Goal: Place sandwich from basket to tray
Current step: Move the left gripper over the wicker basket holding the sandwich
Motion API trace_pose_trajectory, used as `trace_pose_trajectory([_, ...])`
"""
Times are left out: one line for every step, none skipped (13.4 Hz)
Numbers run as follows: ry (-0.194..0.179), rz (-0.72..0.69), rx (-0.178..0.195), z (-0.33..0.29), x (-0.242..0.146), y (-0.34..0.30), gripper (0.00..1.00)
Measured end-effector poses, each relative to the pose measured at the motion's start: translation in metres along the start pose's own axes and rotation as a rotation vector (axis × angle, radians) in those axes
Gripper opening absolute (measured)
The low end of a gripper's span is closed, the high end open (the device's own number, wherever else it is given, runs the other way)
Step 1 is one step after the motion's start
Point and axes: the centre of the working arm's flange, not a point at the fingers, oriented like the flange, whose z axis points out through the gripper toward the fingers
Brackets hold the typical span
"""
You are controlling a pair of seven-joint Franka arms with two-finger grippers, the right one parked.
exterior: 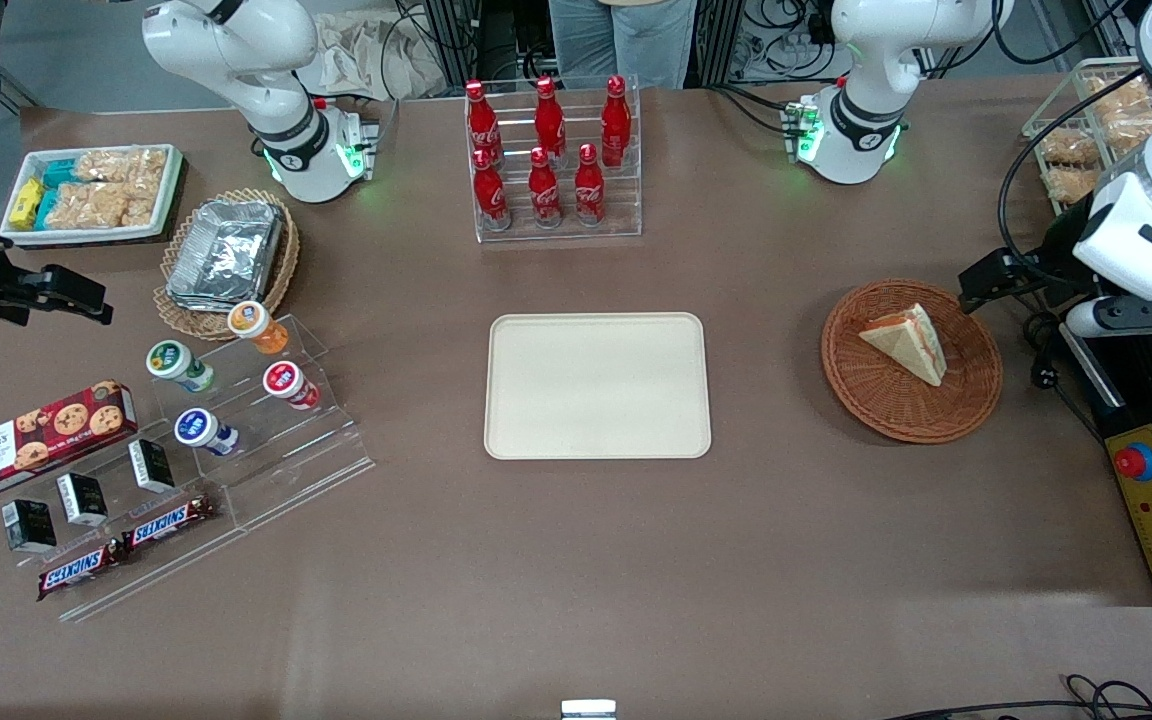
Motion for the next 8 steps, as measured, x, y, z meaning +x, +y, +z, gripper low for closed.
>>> trace_pose_trajectory([0.0, -0.002, 0.0, -0.0002, 0.0, -0.0005, 1.0])
trace_pose_trajectory([0.0, -0.006, 0.0, -0.0002, 0.0, -0.0008, 1.0])
trace_pose_trajectory([0.0, -0.021, 0.0, -0.0002, 0.0, -0.001, 1.0])
trace_pose_trajectory([0.001, -0.042, 0.006, -0.0002, 0.0001, -0.0017, 1.0])
trace_pose_trajectory([0.002, -0.067, 0.019, 0.0, 0.0002, -0.0031, 1.0])
trace_pose_trajectory([0.0, -0.095, 0.033, 0.0007, -0.0001, -0.0044, 1.0])
trace_pose_trajectory([-0.002, -0.121, 0.042, 0.0014, -0.0005, -0.0051, 1.0])
trace_pose_trajectory([-0.003, -0.139, 0.048, 0.0015, -0.0014, -0.0057, 1.0])
